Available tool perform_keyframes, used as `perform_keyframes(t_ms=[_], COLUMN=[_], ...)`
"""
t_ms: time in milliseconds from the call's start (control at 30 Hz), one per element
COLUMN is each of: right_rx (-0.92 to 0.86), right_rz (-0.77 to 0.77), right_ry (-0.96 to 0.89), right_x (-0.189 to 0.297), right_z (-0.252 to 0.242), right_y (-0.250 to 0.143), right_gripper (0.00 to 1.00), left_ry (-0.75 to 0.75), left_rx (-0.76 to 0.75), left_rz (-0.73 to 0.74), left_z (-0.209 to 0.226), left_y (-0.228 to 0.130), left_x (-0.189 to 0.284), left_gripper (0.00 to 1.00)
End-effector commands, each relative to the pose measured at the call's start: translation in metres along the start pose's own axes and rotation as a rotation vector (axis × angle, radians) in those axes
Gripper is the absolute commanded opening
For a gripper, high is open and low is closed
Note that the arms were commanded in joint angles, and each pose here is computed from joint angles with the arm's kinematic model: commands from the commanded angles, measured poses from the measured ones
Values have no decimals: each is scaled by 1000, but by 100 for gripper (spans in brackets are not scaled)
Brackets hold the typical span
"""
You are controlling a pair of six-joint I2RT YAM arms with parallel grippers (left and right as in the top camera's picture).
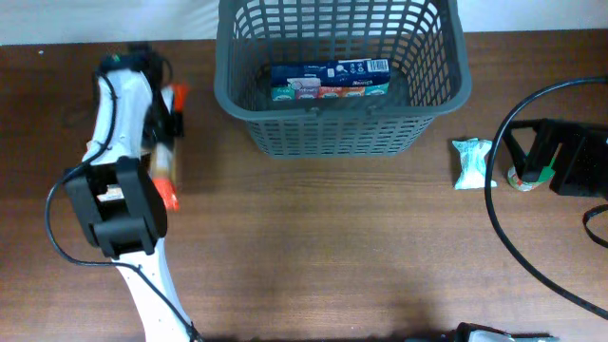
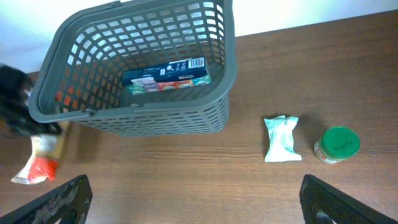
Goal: Pack container
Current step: 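Move the left gripper to the orange pasta package and grasp it, then carry the pasta package into the basket and release it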
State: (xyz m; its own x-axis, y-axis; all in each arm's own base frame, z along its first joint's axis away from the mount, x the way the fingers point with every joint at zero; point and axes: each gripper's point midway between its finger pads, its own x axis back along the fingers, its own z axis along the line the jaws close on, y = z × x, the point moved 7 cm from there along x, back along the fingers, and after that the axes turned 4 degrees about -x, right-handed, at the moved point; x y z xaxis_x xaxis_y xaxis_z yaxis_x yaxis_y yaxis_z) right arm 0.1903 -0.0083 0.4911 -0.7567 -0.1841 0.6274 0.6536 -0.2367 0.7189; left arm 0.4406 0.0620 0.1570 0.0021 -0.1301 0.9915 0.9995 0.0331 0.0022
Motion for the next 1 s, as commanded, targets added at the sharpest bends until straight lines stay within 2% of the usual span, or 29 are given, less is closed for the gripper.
perform_keyframes(t_ms=[0,200,300,400,533,600,733,833,967], right_rx=[17,17,17,17,16,15,11,11,11], right_rz=[3,3,3,3,4,7,18,18,17], right_ry=[-5,-5,-5,-5,-5,-5,-6,-6,-6], right_x=[-1,-1,-1,-1,-1,-1,-1,-1,-1], right_z=[0,0,0,0,0,0,0,0,0], right_y=[0,0,0,0,0,-1,-3,-3,-3], right_gripper=[100,100,100,100,100,100,100,100,100], left_ry=[39,79,71,132,242,285,296,256,139], left_rx=[-24,-244,-479,-816,-1134,-1295,-1446,-1507,-1588], left_rz=[-304,-741,-938,-1101,-1224,-1267,-1254,-1199,-1058], left_z=[11,-8,-38,-83,-139,-175,-218,-246,-282], left_y=[18,16,7,-8,-18,-19,-5,15,40], left_x=[106,237,284,320,341,342,320,285,211], left_gripper=[2,2,2,2,2,2,2,2,2])
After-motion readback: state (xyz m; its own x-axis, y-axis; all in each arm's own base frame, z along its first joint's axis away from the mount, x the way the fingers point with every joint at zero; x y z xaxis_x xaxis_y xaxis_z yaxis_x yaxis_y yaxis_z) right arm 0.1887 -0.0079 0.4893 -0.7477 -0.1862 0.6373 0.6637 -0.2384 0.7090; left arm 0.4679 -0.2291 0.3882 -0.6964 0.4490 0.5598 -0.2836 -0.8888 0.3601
